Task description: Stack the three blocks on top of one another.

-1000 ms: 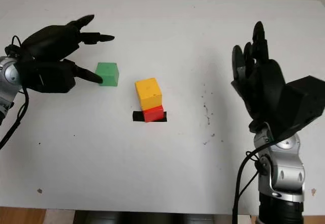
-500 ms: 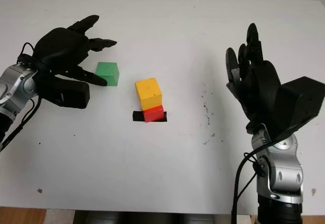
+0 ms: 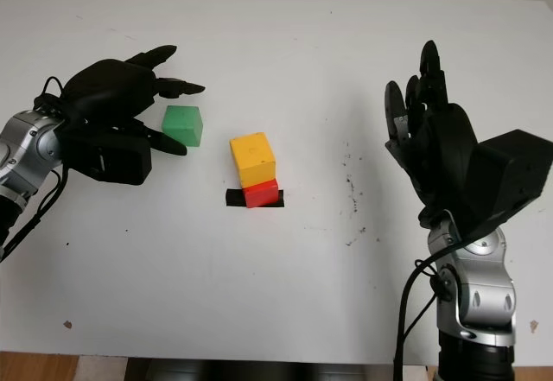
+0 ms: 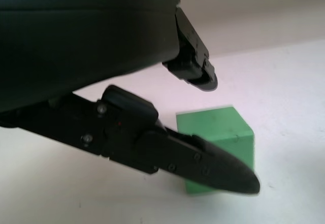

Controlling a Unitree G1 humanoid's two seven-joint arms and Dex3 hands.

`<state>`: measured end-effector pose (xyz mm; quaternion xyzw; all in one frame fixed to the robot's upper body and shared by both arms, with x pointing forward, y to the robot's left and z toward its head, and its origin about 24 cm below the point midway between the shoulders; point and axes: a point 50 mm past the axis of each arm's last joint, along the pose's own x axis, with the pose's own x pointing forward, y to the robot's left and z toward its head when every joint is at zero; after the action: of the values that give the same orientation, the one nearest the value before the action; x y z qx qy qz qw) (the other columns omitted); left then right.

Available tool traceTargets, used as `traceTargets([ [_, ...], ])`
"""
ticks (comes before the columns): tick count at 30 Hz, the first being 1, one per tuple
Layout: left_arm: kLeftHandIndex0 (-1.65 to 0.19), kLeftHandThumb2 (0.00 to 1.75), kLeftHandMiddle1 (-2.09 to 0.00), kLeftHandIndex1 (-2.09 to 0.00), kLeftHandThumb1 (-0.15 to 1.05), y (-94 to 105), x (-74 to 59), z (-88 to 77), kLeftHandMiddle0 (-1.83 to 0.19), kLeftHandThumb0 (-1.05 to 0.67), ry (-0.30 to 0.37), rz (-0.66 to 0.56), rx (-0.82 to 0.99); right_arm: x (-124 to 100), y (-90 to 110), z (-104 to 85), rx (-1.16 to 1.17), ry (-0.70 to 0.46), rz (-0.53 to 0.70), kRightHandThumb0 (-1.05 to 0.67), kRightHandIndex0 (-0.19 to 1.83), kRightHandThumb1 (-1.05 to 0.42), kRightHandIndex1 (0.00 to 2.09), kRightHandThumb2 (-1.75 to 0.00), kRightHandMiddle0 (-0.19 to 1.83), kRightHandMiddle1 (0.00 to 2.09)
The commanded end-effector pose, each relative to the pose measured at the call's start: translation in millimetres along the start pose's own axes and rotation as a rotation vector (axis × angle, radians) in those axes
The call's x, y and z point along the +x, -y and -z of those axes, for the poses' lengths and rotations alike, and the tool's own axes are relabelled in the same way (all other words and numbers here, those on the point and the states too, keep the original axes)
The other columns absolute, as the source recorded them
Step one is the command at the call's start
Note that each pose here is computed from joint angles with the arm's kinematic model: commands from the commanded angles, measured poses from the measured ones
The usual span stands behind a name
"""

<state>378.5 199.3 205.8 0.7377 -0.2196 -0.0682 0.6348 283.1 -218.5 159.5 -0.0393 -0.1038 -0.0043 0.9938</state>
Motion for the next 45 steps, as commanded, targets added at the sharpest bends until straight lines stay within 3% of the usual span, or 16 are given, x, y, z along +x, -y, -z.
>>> traceTargets([
  [1, -0.58, 0.11, -0.07, -0.17, 1.05, 3.2, -1.2, -2.1, -0.11, -0.77, 0.002, -0.007, 0.093, -3.3, 0.6, -2.2, -0.009, 0.012, 0.002, -0.66, -0.19, -1.05, 0.00, -0.52, -0.19, 0.00],
  [9, -0.57, 0.11, -0.07, -0.24, 1.05, 5.5, -0.3, -4.8, -0.14, -0.72, -0.018, -0.031, 0.208, -3.7, 0.7, -1.8, 0.008, 0.011, 0.003, -0.65, -0.19, -1.05, 0.00, -0.52, -0.19, 0.00],
  [15, -0.29, 0.09, -0.05, -0.78, 1.05, 4.3, 0.5, -6.4, -0.17, -0.76, -0.001, -0.038, 0.203, -4.0, 1.2, -2.6, 0.037, 0.005, 0.022, -0.65, -0.19, -1.05, 0.00, -0.52, -0.19, 0.00],
  [22, -0.25, 0.07, -0.07, -0.86, 1.04, 3.8, -0.1, -7.1, -0.21, -0.78, 0.025, -0.024, 0.123, -3.3, 1.3, -4.0, 0.049, 0.009, 0.023, -0.65, -0.19, -1.05, 0.00, -0.52, -0.19, 0.00],
  [28, -0.36, 0.06, -0.08, -1.04, 1.04, 5.4, -1.1, -6.7, -0.30, -0.55, 0.028, -0.050, 0.064, -3.3, 2.4, -3.9, 0.037, 0.007, 0.024, -0.65, -0.19, -1.05, 0.00, -0.51, -0.19, 0.00],
  [33, -0.35, 0.08, -0.07, -1.24, 1.05, 5.3, -0.4, -5.9, -0.33, -0.48, 0.037, -0.048, 0.018, -2.6, 2.5, -3.9, 0.041, 0.005, 0.024, -0.64, -0.19, -1.05, 0.00, -0.50, -0.19, 0.00],
  [36, -0.32, 0.07, -0.06, -1.13, 1.05, 5.6, 0.2, -5.4, -0.33, -0.50, 0.035, -0.052, 0.056, -2.7, 2.7, -3.8, 0.038, 0.004, 0.024, -0.64, -0.19, -1.05, 0.00, -0.49, -0.19, 0.00],
  [40, -0.44, 0.05, -0.05, -0.40, 1.00, 6.2, 1.2, -5.1, -0.30, -0.59, 0.025, -0.060, 0.130, -2.9, 2.8, -4.2, 0.030, 0.007, 0.019, -0.64, -0.19, -1.05, 0.00, -0.50, -0.19, 0.00],
  [45, -0.39, 0.05, -0.03, -0.17, 0.98, 6.9, 1.9, -2.9, -0.20, -0.65, 0.012, -0.028, 0.177, -3.0, 1.5, -4.6, 0.036, 0.009, 0.020, -0.63, -0.19, -1.05, 0.00, -0.50, -0.19, 0.00],
])
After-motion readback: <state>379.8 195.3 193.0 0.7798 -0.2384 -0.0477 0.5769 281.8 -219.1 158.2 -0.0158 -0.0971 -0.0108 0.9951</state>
